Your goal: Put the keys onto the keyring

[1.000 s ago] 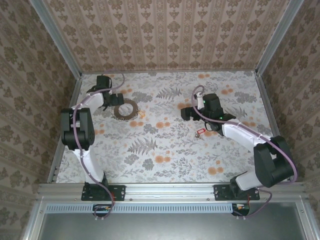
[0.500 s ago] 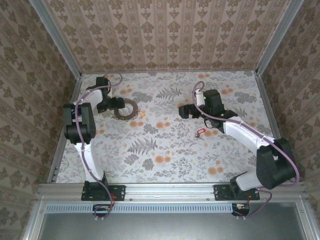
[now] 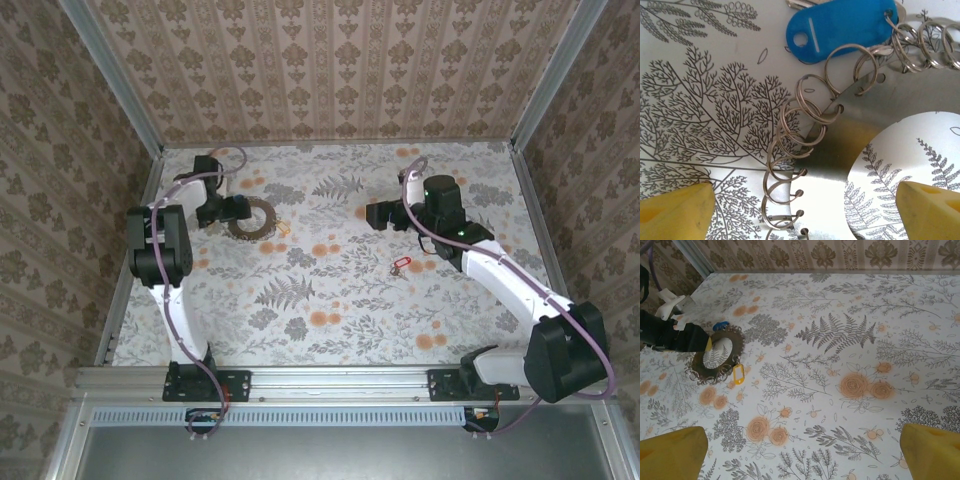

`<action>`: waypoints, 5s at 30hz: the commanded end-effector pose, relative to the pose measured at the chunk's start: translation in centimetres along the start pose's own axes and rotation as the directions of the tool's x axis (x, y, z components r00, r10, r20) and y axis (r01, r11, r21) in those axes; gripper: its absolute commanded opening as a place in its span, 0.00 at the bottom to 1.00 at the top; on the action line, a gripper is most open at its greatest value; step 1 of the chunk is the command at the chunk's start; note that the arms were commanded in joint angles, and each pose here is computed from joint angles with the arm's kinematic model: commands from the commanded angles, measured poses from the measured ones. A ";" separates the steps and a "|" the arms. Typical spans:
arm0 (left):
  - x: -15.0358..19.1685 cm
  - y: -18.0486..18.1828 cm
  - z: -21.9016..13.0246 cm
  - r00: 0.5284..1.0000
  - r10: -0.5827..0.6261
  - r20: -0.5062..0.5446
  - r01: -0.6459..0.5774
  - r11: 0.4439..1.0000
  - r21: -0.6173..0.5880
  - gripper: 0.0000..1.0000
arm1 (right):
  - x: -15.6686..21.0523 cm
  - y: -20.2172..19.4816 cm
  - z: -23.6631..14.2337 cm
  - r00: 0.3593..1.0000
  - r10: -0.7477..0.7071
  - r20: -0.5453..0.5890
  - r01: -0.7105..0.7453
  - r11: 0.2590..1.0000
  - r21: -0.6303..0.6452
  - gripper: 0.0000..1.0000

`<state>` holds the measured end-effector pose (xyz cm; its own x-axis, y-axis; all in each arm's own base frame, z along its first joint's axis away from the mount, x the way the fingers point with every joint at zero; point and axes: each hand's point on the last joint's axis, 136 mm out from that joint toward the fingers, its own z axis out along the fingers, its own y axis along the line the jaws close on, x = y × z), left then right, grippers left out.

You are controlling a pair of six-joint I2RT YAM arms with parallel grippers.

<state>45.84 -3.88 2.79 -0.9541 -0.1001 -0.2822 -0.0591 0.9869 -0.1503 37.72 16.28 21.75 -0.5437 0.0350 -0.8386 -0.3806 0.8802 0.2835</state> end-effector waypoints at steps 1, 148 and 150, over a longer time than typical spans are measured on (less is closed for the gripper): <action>2.8 -1.5 -0.4 0.997 0.001 -0.083 0.002 0.999 0.044 0.95 | 0.5 0.3 -0.9 1.000 0.003 -0.006 -0.003 1.000 -0.019 1.00; 23.9 -22.4 -10.1 0.780 0.611 0.135 -0.621 0.730 0.284 0.36 | 18.3 8.2 0.8 0.883 0.088 -0.461 -0.248 0.921 -0.300 0.56; 23.5 -21.7 -10.4 0.793 0.593 0.141 -0.607 0.747 0.272 0.36 | 19.2 8.8 1.5 0.864 0.078 -0.497 -0.252 0.922 -0.294 0.52</action>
<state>21.65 -26.97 8.32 -0.7326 0.5290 -0.4283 0.6429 0.7444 -0.1804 24.94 23.56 7.06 -0.8733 -0.1062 -0.4755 -0.4050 0.7006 0.5874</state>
